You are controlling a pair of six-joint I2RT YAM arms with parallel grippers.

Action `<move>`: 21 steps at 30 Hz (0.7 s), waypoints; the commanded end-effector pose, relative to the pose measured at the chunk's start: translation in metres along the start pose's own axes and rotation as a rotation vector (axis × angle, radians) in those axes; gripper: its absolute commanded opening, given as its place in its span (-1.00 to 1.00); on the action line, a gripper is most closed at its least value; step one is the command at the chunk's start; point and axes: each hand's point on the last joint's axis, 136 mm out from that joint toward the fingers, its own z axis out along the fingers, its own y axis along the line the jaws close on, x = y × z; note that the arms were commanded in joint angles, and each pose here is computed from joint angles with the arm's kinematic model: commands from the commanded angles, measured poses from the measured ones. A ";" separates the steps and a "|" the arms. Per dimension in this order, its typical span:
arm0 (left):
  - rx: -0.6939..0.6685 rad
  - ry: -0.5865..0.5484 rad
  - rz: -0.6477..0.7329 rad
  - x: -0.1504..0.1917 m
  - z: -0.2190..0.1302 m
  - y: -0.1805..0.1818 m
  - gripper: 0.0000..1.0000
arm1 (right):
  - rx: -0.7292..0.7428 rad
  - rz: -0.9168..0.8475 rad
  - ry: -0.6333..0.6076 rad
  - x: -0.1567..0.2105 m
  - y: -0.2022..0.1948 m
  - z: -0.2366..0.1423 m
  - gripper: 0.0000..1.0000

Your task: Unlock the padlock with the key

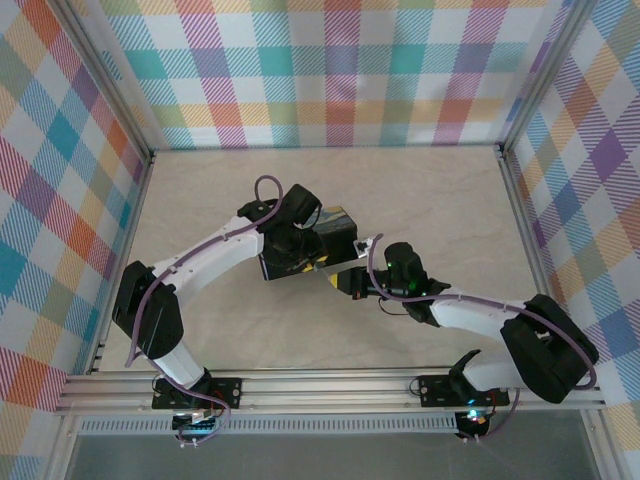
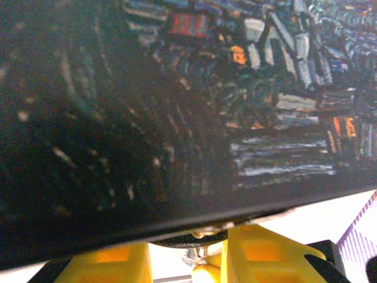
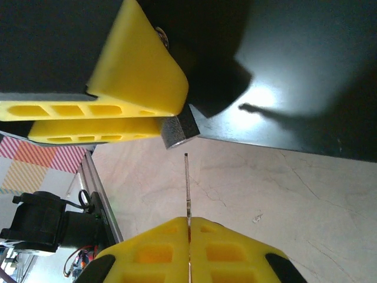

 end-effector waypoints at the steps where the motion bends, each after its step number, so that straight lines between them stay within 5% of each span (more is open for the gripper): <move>1: 0.090 -0.008 -0.022 -0.002 -0.018 -0.012 -0.73 | -0.049 -0.036 -0.037 -0.015 0.015 0.002 -0.86; 21: 0.113 0.002 -0.040 -0.004 -0.021 -0.011 -0.74 | -0.089 -0.084 -0.078 -0.021 0.019 0.006 -0.86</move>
